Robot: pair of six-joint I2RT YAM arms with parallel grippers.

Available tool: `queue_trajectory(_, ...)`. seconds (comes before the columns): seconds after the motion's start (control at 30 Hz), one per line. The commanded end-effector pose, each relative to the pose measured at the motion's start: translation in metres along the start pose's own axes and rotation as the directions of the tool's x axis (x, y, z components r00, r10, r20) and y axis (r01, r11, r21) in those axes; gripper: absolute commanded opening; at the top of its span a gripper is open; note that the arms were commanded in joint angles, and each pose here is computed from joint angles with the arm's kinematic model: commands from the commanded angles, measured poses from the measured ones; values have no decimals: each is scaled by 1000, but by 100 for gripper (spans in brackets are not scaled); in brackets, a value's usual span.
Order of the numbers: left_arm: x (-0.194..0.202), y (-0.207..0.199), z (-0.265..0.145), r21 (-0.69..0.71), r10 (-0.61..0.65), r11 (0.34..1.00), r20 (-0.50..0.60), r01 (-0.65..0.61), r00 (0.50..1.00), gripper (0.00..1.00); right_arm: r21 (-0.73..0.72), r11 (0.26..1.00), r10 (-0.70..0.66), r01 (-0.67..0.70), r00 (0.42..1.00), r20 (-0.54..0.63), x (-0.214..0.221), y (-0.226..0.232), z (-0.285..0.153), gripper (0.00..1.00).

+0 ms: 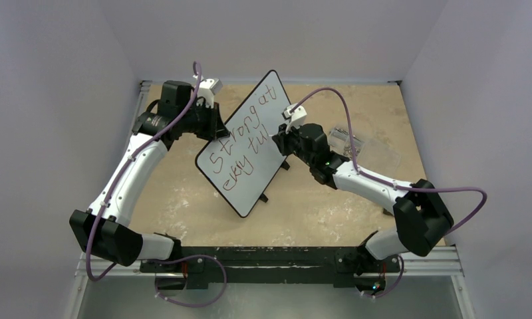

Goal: Write a sentence on the whiteboard
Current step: Write a sentence at the center of the board.

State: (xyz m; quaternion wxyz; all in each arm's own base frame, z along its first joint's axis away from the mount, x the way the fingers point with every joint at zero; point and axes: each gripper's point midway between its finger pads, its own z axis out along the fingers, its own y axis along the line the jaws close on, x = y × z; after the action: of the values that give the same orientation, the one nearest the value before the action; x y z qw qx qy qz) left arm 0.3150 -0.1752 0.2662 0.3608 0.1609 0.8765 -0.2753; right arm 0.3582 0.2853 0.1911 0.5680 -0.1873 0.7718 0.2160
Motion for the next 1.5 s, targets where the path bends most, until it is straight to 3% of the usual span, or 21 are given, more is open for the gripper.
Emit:
queue_trajectory(0.0,-20,3,-7,-34,102,994,81,-99,991,0,-37,999,22,-20,998,51,-20,10,-3,0)
queue_trajectory(1.47,-18,2,-6,-37,108,994,75,-106,991,0,43,999,-34,29,992,123,-73,1,5,0)
